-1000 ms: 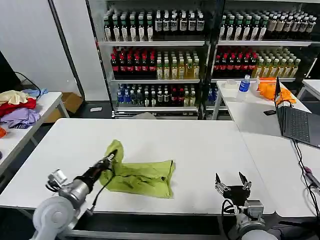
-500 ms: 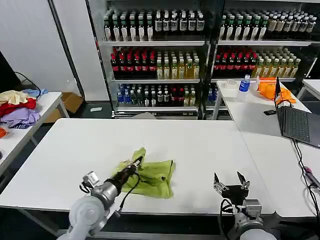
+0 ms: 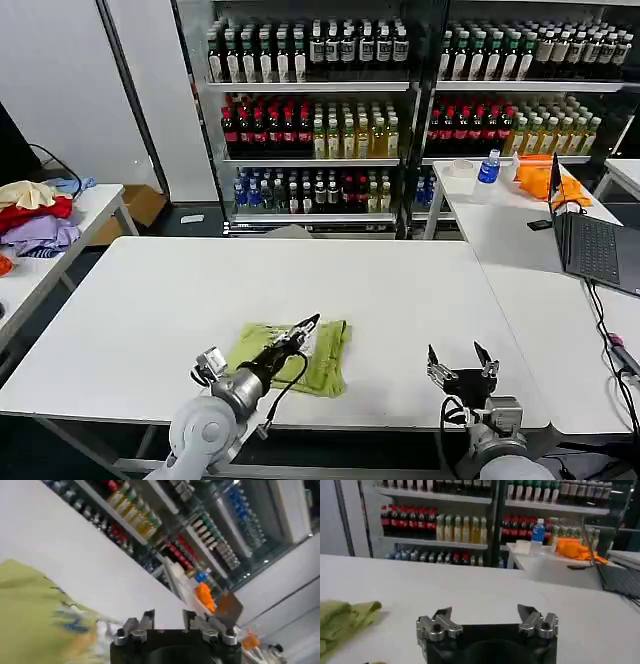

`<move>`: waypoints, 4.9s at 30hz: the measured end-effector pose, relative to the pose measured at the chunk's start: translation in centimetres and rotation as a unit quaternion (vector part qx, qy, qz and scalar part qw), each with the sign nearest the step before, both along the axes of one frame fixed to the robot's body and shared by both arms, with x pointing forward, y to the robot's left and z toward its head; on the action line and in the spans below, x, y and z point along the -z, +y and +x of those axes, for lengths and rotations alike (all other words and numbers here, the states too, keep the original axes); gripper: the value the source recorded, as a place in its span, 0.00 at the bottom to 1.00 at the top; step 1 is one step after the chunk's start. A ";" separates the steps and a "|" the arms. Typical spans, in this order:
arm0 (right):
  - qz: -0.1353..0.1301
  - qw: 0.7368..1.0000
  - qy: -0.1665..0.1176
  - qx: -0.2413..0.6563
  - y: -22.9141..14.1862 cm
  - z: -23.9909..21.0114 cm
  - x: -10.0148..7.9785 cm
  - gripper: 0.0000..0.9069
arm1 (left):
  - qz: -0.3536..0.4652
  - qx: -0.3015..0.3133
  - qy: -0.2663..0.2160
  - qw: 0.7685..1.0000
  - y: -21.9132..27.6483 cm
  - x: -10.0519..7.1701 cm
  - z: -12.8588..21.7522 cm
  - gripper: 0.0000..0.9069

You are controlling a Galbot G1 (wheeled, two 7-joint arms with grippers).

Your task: Fold and organize the clothes.

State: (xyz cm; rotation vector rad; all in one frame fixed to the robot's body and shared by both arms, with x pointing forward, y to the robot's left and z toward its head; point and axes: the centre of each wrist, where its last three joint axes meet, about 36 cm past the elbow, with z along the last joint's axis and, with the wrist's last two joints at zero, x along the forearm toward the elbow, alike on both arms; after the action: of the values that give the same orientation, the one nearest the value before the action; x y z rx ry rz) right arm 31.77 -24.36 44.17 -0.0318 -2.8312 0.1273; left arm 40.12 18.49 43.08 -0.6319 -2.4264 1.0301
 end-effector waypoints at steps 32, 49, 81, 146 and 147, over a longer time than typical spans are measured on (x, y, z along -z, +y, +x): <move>-0.005 1.000 0.015 -0.006 0.4 0.0 0.4 1.00 | 0.180 -0.059 0.048 0.981 9.5 4.7 1.0 1.00; -0.009 1.000 0.019 -0.004 0.3 -0.1 0.4 1.00 | 0.153 -0.044 0.086 0.984 10.4 5.0 1.2 1.00; -0.013 1.000 0.020 -0.002 0.0 -0.2 0.3 1.00 | 0.055 -0.035 0.121 0.991 10.1 5.8 2.2 0.02; -0.002 1.000 -0.012 0.018 -0.6 -3.3 -2.3 1.00 | 0.374 -0.014 -0.065 0.925 7.5 -2.5 2.6 0.02; -0.002 1.000 -0.012 0.018 -0.5 -3.3 -2.3 1.00 | 0.370 -0.012 -0.064 0.927 6.8 -2.3 2.7 0.02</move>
State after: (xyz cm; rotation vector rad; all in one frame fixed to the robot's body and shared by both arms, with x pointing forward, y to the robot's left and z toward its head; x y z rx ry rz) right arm 28.44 -24.91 46.44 -0.0851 -2.8526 0.1260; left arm 42.77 25.27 45.33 -0.4005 -2.6644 0.0225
